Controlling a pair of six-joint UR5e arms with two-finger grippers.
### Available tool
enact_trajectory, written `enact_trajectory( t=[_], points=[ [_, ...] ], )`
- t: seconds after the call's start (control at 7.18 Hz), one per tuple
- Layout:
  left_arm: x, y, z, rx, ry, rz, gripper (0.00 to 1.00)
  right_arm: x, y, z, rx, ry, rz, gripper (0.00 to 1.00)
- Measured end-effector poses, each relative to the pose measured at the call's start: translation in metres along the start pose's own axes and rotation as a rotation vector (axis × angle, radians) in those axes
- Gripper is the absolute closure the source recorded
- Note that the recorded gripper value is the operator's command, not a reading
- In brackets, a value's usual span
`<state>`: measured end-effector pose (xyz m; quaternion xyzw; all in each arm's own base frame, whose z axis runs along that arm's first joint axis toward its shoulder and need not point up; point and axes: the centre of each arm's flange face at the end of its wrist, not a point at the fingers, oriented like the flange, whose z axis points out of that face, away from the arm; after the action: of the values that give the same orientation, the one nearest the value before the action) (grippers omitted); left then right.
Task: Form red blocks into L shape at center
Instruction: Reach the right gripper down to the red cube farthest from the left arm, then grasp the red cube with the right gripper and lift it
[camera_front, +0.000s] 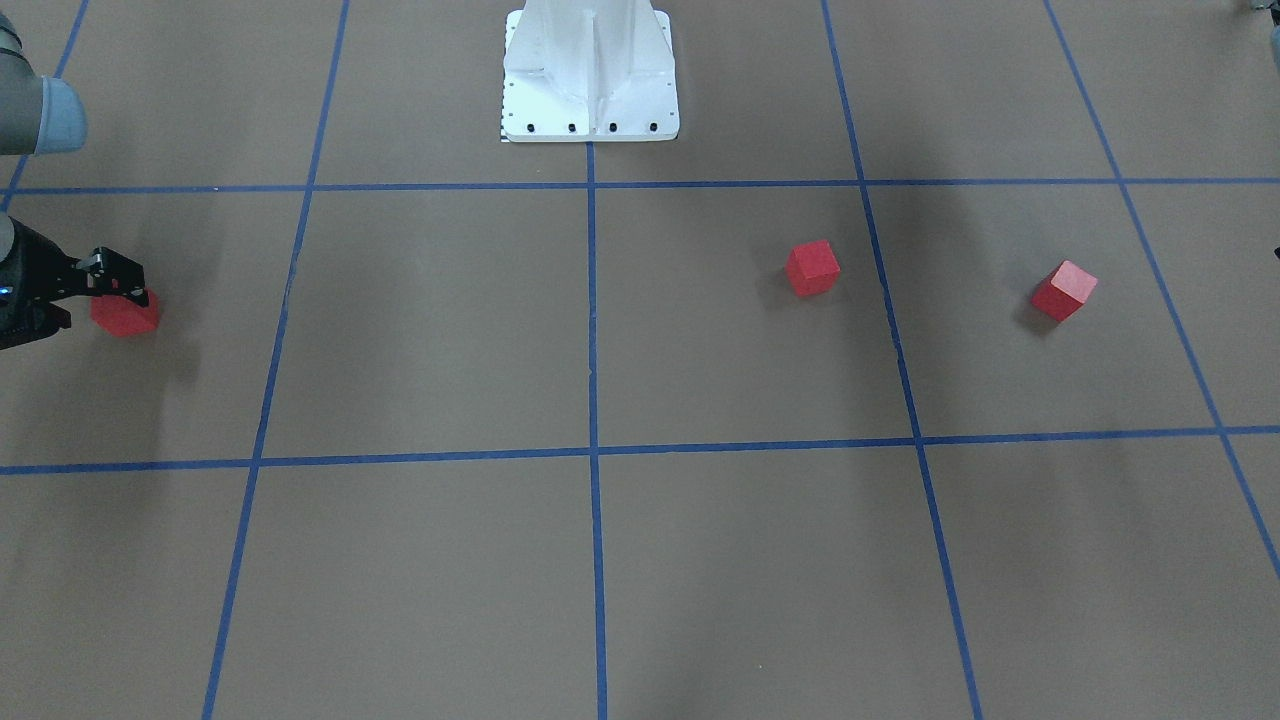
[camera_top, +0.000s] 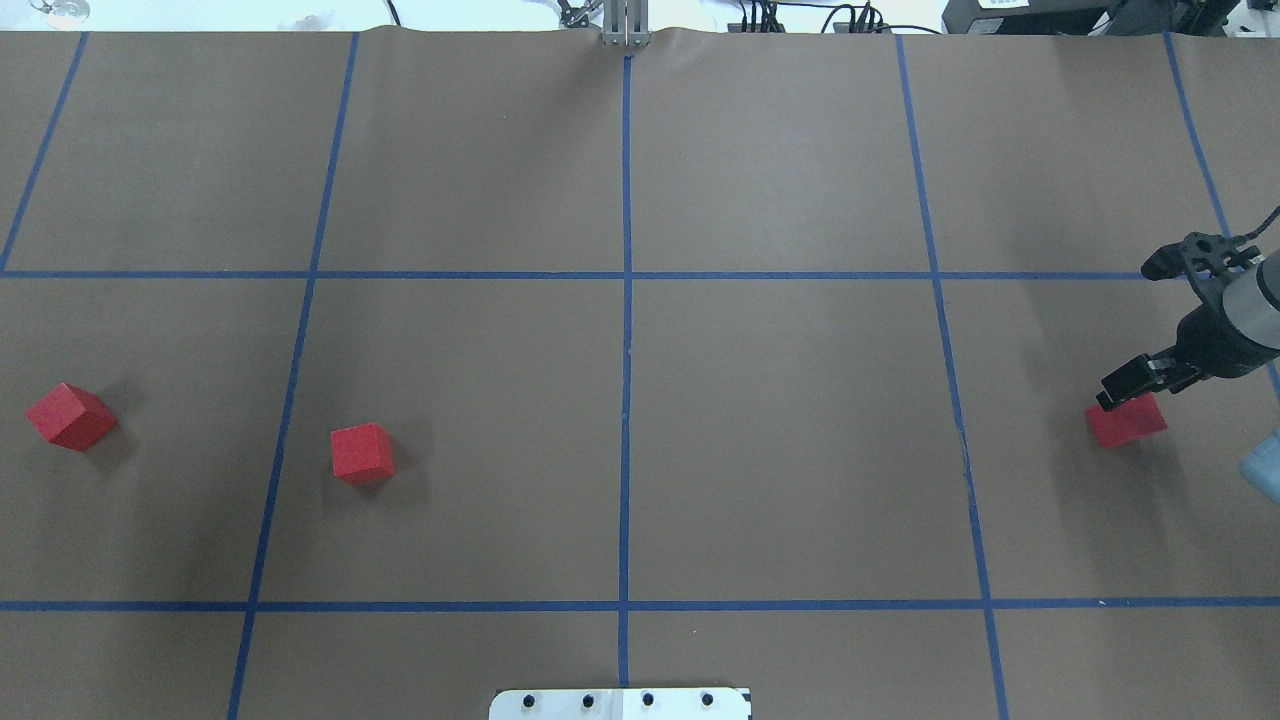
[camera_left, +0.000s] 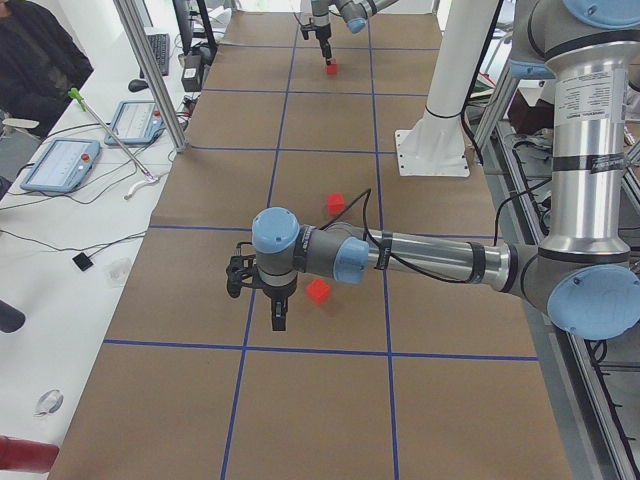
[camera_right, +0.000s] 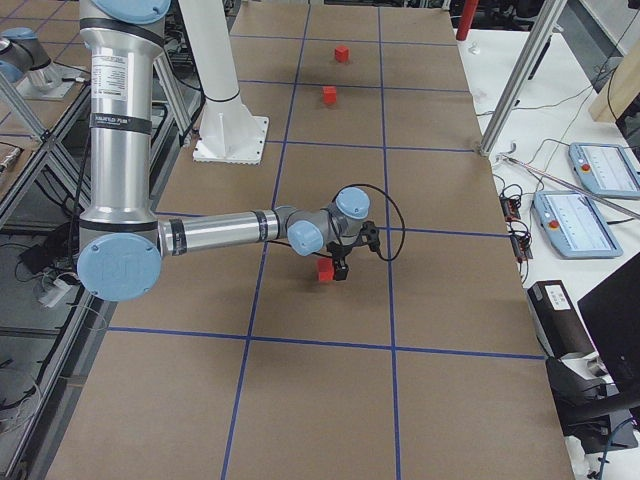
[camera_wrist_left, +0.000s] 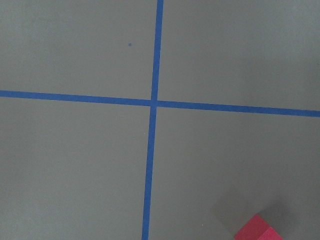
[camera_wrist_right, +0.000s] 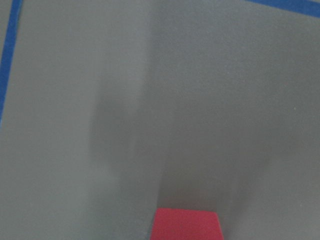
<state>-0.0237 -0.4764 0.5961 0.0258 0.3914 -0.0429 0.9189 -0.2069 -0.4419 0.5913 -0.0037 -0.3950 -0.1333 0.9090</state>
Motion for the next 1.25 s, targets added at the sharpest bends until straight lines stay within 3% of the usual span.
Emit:
enact_trajectory(
  t=[0.28, 0.42, 0.56, 0.7, 0.84, 1.25],
  points=[
    [0.001, 0.0, -0.001, 0.001, 0.0, 0.0, 0.0, 0.001, 0.003, 0.005, -0.008, 0.009, 0.001, 0.03],
    [0.001, 0.0, -0.001, 0.002, 0.0, 0.0, 0.0, 0.0, 0.004, 0.008, -0.015, 0.009, -0.001, 0.16],
    [0.001, 0.0, -0.001, 0.002, 0.0, 0.0, 0.0, -0.001, 0.006, 0.011, -0.023, 0.008, -0.003, 0.56],
    [0.001, 0.0, -0.001, 0.002, 0.0, 0.0, 0.0, 0.0, 0.009, 0.014, -0.031, 0.009, -0.003, 0.88],
    [0.001, 0.0, -0.001, 0.002, 0.0, 0.0, 0.0, 0.0, 0.012, 0.017, -0.039, 0.01, -0.003, 1.0],
    [0.005, 0.0, -0.005, 0.009, 0.003, -0.001, 0.0, -0.019, 0.01, 0.008, -0.024, -0.002, -0.038, 1.0]
  ],
)
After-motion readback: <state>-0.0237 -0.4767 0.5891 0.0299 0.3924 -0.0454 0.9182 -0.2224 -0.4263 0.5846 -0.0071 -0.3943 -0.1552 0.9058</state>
